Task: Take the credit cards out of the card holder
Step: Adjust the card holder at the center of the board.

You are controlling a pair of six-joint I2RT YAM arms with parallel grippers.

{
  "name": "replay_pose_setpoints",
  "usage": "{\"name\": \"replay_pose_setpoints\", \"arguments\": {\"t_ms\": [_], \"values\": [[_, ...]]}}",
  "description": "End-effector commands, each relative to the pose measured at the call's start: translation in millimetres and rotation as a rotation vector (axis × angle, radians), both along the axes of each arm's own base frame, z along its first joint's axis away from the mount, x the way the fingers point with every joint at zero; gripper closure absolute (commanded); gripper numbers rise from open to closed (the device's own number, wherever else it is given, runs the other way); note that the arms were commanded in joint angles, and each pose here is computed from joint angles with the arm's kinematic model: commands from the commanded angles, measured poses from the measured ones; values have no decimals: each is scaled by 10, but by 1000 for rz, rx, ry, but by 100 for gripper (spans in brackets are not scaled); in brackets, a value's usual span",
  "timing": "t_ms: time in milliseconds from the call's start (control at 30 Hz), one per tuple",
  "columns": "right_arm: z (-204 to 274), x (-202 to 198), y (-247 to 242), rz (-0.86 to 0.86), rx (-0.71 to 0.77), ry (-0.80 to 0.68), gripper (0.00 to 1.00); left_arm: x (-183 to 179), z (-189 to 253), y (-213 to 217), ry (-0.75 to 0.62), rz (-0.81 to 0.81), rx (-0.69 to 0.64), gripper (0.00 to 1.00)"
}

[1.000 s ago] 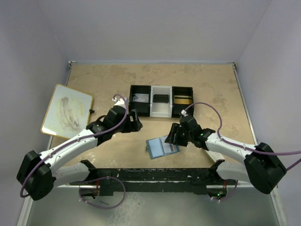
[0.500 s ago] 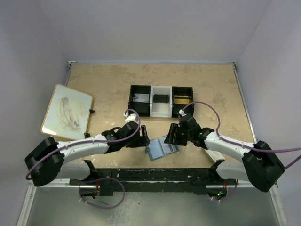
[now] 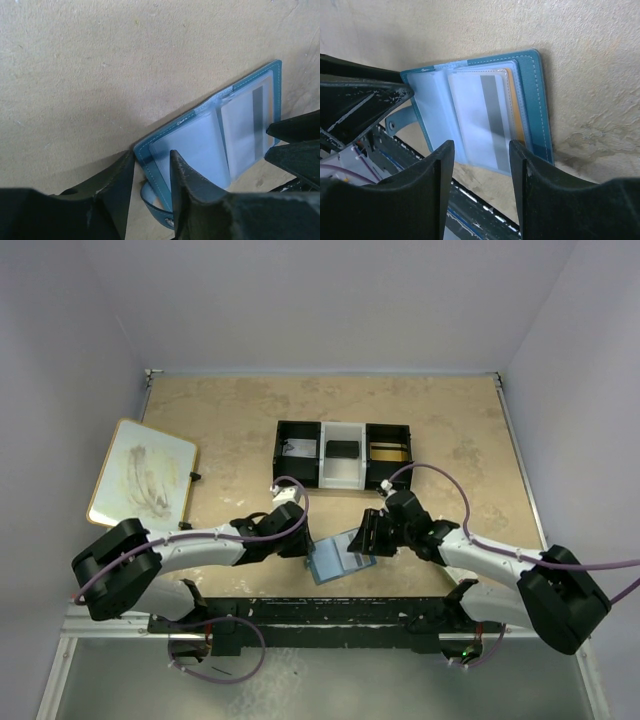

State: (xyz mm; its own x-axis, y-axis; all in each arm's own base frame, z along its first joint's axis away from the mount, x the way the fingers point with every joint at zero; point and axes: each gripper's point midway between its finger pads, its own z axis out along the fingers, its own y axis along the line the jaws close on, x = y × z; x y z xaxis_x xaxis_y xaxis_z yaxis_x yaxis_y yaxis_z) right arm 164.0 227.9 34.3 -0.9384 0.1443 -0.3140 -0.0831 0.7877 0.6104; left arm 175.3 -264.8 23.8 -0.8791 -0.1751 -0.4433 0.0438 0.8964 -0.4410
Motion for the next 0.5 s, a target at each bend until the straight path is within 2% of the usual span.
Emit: {"name": "replay_pose_setpoints", "arguments": {"t_ms": [0, 467], "values": [[6, -91, 48, 23, 44, 25, 49, 79, 142, -202, -34, -1, -72, 71], [221, -120, 207, 14, 212, 7, 50, 118, 197, -205, -60, -6, -65, 92]]}}
